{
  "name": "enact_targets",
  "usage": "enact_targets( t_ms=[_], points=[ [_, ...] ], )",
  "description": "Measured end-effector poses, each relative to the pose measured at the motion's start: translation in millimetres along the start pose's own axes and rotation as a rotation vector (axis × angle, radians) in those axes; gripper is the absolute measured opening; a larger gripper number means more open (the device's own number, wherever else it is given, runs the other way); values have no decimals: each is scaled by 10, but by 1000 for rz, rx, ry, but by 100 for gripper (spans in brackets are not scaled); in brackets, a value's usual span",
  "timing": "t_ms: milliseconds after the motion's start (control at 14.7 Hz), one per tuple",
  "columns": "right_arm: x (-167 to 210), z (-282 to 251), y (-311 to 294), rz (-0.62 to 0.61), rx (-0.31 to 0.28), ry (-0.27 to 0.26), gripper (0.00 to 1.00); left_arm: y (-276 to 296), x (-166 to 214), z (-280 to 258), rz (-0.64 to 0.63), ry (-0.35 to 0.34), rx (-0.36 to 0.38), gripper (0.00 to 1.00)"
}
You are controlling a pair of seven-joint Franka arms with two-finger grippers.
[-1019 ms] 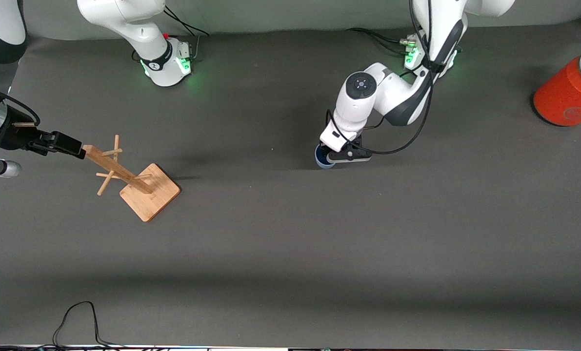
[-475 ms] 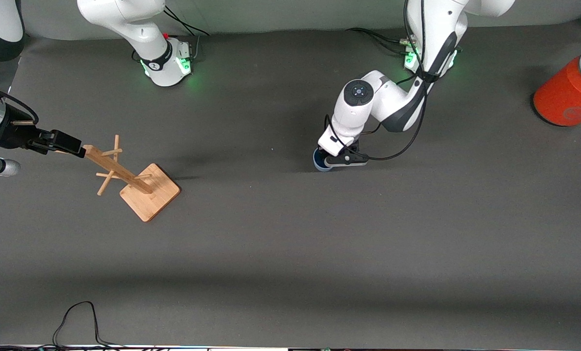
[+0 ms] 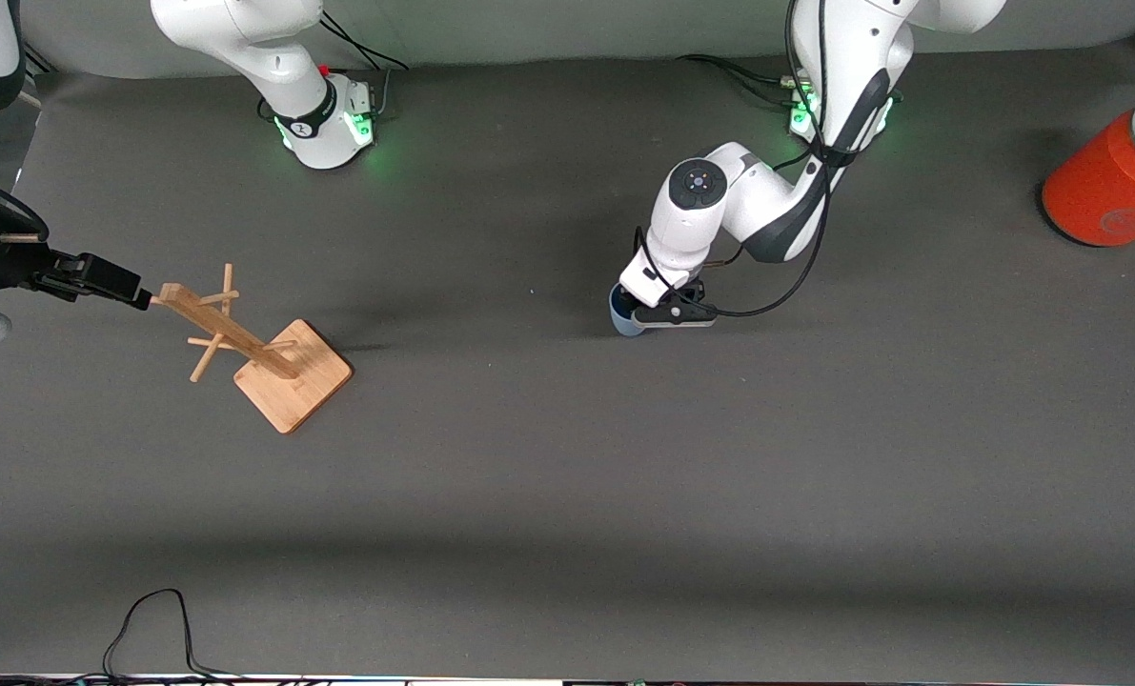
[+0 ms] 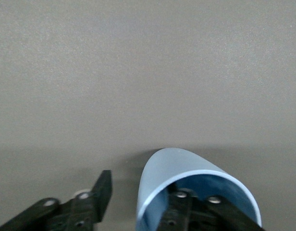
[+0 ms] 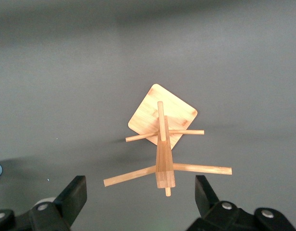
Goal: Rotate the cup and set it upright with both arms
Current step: 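Rotate the blue cup upright with the left gripper and set it down, then open the left gripper and lift it off the upright cup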
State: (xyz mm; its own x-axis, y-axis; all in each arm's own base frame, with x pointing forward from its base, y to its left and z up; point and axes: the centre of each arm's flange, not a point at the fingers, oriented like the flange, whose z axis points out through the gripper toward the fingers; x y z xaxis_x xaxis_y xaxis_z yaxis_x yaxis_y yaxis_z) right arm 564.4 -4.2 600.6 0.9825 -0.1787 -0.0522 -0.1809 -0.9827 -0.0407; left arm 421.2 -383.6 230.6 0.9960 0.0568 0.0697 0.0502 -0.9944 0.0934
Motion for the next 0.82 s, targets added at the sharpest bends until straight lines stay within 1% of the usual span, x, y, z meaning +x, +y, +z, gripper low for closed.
enact_targets(
  t_ms=[204, 272, 475, 611, 679, 815],
  points=[
    [4, -2, 24, 4, 0, 0, 100, 34, 43, -70, 0, 7, -2, 90],
    [4, -1, 24, 4, 0, 0, 100, 45, 67, -135, -1, -1, 15, 99],
    [-21, -9, 26, 4, -3, -20, 100, 66, 149, -550, -14, -34, 91, 100],
    [-60, -69, 18, 2, -5, -38, 100, 92, 167, -956, -46, -52, 91, 100],
    [-73, -110, 6, -1, -4, -38, 100, 95, 155, -1186, -53, -73, 84, 100],
    [-91, -201, -36, -9, -2, -29, 100, -8, 192, -1758, -49, -148, 71, 100]
  ],
)
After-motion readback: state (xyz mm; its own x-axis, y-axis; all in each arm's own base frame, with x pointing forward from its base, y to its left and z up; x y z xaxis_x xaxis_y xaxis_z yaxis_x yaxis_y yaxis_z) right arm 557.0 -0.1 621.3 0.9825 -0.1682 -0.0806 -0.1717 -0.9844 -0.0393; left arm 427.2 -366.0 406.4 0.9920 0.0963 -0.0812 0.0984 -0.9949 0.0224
